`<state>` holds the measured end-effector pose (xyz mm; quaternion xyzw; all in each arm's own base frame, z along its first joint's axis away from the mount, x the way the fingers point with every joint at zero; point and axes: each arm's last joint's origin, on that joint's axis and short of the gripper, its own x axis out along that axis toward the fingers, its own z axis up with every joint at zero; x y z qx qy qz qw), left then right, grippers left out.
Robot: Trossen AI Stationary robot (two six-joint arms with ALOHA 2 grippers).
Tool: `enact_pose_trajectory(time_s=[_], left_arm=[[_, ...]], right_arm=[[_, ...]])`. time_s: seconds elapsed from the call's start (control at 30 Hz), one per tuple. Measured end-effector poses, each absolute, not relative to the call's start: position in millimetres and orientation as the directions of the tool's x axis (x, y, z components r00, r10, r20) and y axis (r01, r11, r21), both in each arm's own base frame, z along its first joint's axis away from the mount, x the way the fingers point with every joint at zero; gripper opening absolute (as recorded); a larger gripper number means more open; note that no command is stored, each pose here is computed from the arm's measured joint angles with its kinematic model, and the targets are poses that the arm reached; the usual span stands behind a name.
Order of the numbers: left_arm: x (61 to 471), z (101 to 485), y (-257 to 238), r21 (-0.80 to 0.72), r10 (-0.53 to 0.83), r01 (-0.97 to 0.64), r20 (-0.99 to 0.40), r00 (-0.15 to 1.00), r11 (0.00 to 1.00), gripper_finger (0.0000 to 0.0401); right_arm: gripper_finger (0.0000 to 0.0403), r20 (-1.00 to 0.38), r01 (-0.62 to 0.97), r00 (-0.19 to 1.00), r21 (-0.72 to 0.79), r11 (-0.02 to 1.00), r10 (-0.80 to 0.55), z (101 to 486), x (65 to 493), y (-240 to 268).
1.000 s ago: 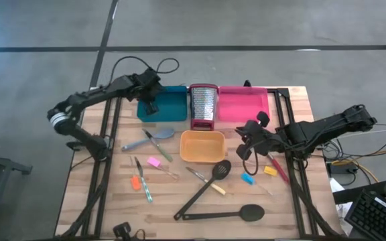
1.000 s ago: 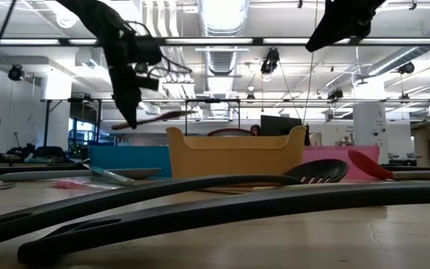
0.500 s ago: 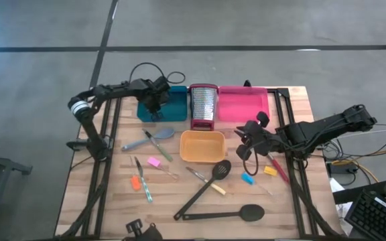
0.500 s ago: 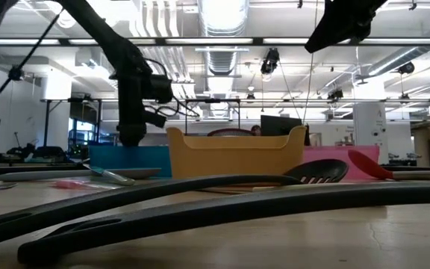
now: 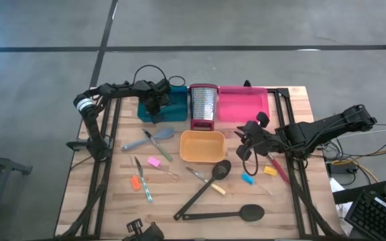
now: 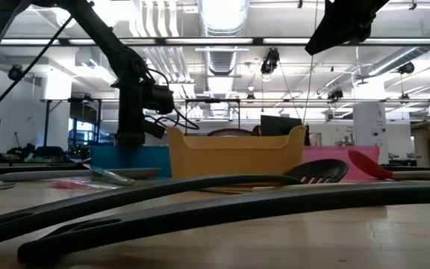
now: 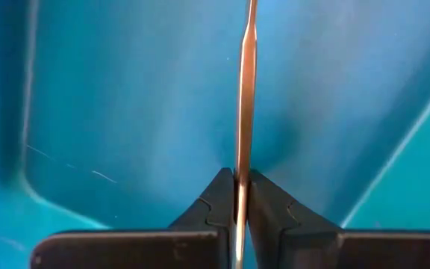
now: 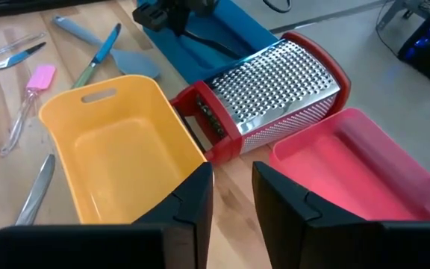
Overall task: Pick & Place Kitchen Items
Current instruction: Put the bronze table knife into the blue bin, then put the blue spatula into the yellow bin
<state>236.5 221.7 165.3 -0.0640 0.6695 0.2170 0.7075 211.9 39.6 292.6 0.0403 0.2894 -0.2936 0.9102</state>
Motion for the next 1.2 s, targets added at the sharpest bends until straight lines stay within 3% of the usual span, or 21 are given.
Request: enact_pose_trajectory(time_s=[0.63, 1.0, 1.2], left_arm=[[235, 190, 224, 0.257, 0.235, -0.377, -0.966, -0.104, 0.89, 0.0119], [243, 248, 225, 0.243, 0.212, -0.475, -0.97, -0.119, 0.846, 0.0146], [244, 277, 205, 0.206, 0.209, -0.463, -0.977, -0.046, 0.862, 0.0146]], right_arm=[[0.0034, -0.552, 0.555, 0.66, -0.099, 0.826, -0.51, 292, 212, 40], [0.0055, -0.552, 0.555, 0.66, -0.099, 0.826, -0.51, 292, 212, 40], [0.0073, -0.552, 0.555, 0.66, -0.099, 0.826, -0.51, 292, 212, 40]])
